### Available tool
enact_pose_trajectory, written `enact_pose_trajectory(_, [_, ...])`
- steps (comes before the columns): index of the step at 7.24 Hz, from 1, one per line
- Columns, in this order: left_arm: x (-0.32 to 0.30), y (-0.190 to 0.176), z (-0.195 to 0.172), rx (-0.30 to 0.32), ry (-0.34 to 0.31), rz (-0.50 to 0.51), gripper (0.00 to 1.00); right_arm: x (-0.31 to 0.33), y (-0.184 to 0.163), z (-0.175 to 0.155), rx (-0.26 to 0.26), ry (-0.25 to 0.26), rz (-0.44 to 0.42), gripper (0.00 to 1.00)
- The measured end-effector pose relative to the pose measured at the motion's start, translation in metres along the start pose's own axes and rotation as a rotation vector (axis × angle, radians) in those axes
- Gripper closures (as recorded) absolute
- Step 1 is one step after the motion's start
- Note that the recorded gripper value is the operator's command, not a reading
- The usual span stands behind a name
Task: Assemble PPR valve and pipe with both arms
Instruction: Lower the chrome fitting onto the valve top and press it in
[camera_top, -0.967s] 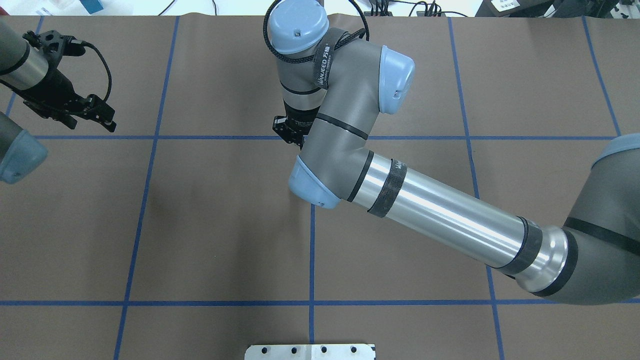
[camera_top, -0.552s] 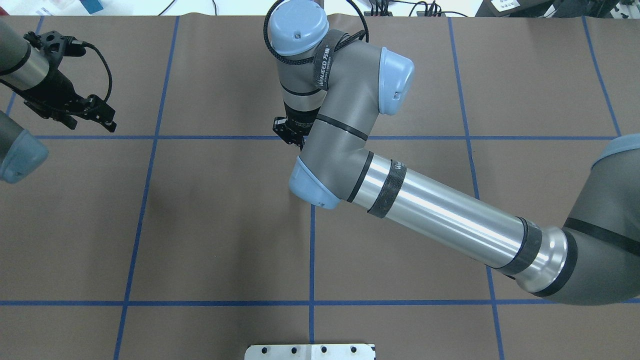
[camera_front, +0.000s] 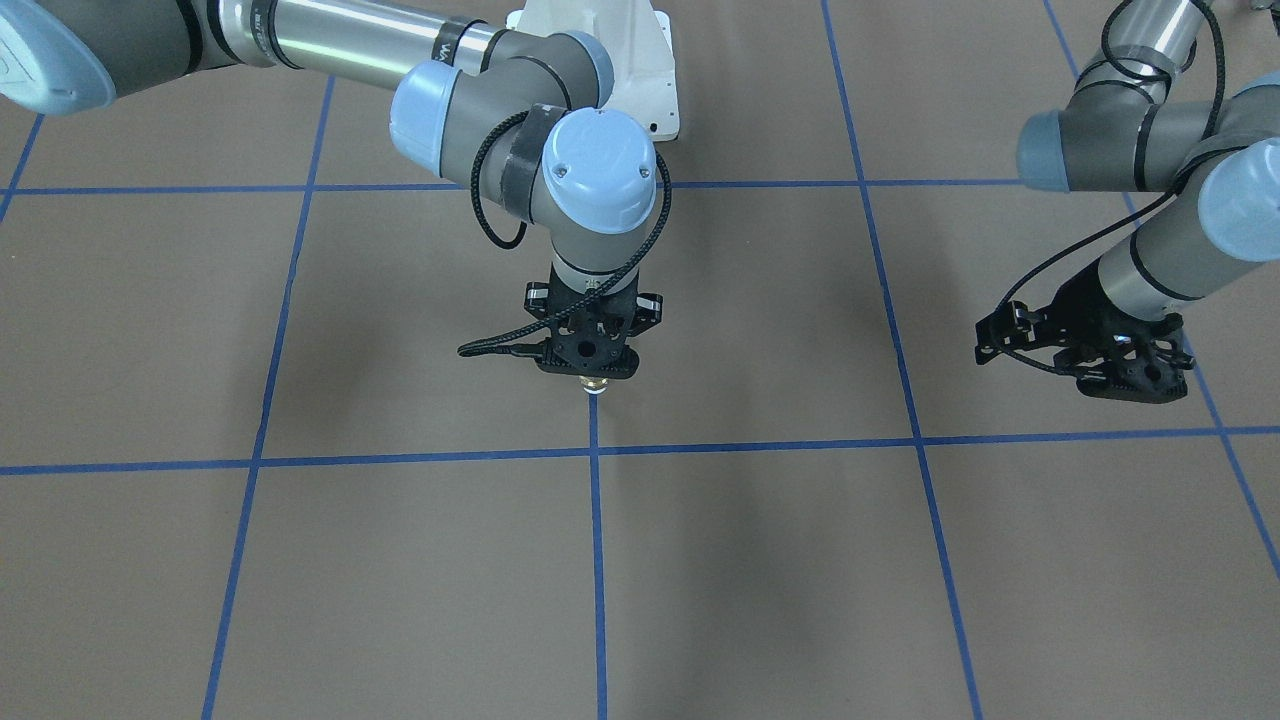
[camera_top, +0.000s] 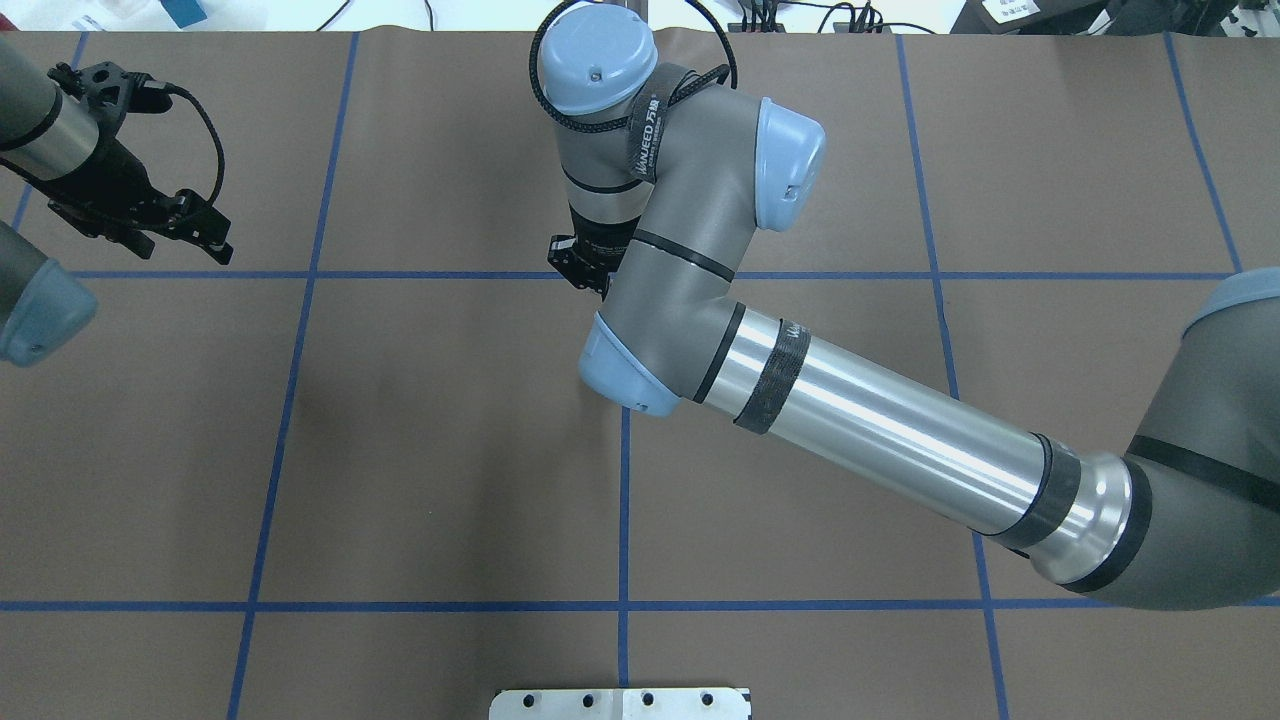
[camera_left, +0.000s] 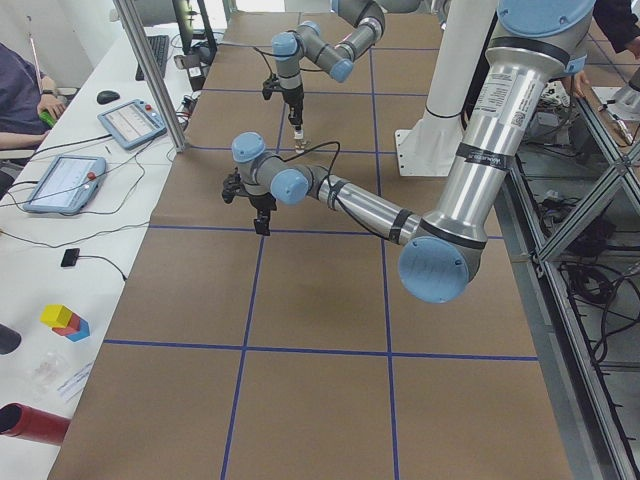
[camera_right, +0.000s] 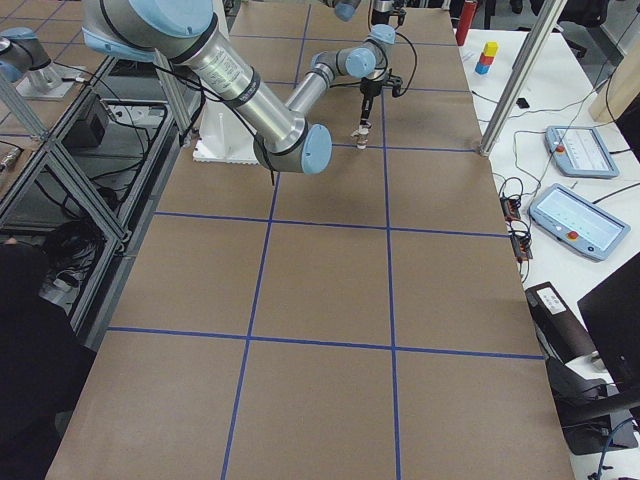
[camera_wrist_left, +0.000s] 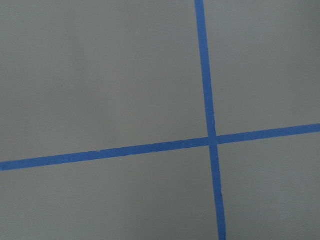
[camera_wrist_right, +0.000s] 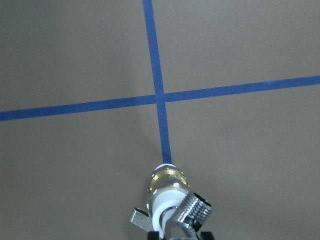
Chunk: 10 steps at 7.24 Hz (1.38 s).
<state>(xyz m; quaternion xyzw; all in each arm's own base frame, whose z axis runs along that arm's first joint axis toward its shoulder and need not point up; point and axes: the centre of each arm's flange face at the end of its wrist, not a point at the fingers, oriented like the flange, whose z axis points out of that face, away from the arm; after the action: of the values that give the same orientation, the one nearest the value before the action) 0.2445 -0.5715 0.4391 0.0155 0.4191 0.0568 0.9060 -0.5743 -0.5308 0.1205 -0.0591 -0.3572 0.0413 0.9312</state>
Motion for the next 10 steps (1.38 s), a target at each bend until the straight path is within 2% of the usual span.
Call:
enact_pose_trajectory(4, [-0.0005,-0.0013,-0.0001,0.001,-0.001,-0.002,0.00,-0.0005,0.0005,0.0026,0.007,-0.019,-0.012,1.00])
enact_pose_trajectory(5, [-0.0007,-0.0011,0.0001,0.000,-0.001,-0.002,0.00,-0.0005,0.0006,0.0027,0.007,-0.020,-0.013,0.93])
enact_pose_trajectory(6, [-0.0010,-0.0009,0.0002,0.000,-0.001,-0.002,0.00,-0.0004,0.0004,0.0025,0.007,-0.021,-0.012,0.74])
enact_pose_trajectory(7, [-0.0011,-0.0010,0.0003,0.000,-0.001,-0.002,0.00,-0.0001,0.0002,0.0026,0.007,-0.020,-0.008,0.63])
enact_pose_trajectory(9, [-0.0023,-0.0018,0.0020,-0.003,-0.003,-0.006,0.00,0.0015,-0.0004,0.0046,0.006,-0.018,-0.001,0.55])
enact_pose_trajectory(10, [-0.0025,-0.0022,0.0025,-0.004,-0.004,-0.007,0.00,0.0022,-0.0006,0.0054,0.006,-0.017,0.001,0.47])
